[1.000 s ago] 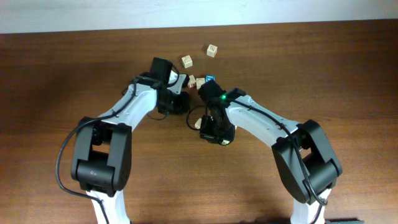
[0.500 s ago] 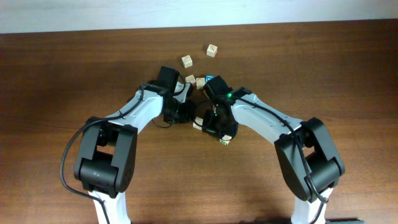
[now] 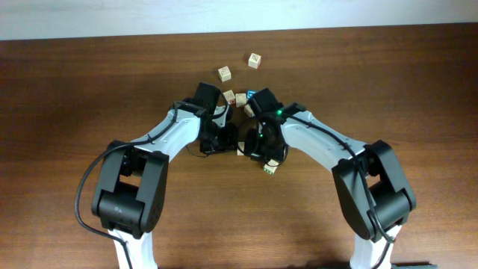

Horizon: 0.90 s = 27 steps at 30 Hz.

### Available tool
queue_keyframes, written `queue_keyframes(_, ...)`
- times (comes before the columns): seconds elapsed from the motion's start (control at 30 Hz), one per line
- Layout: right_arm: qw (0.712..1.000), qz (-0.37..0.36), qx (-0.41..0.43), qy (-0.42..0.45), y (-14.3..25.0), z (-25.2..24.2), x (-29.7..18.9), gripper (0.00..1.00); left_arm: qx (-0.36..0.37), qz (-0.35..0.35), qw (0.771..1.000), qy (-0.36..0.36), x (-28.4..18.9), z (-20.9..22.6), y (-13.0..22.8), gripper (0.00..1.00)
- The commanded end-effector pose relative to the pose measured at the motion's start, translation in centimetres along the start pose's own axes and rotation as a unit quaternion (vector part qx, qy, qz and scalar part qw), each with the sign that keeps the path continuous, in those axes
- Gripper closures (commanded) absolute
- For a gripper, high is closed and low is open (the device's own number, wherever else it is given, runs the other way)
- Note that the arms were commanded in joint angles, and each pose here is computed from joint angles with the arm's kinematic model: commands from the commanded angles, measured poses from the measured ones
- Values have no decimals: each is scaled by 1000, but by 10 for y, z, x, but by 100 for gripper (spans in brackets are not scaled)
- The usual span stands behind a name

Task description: Rotate 4 blocks

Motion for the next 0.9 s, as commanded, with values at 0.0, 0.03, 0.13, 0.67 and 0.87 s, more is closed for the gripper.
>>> queue_keyframes(0.0,997,-54,-27,-56,-10,3,-62,96,0,4,1000,-4,3,0,4,100)
queue_keyframes(0.03,996,-68,-21,-56,-15,-2,-71,96,0,4,1000,-5,3,0,4,100)
queue_keyframes(0.13,997,-70,-4,-25,-22,-18,-58,96,0,2,1000,-10,3,1,4,100)
queue_keyframes(0.67,999,-29,-17,5,-17,-16,-7,96,1,0,1000,-13,3,1,4,100)
queue_keyframes(0.87,996,-79,-27,-21,-27,-12,-61,95,1,0,1000,-15,3,2,4,100)
Point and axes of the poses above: each gripper's point midway between its finger pads, its own x axis out along the fingers, its own z axis along the line the jaws close on, y = z × x, the point moved 7 cm from there along -x, back along the fingers, and after that the axes turned 3 degrees about -x, right-handed, at the moved point
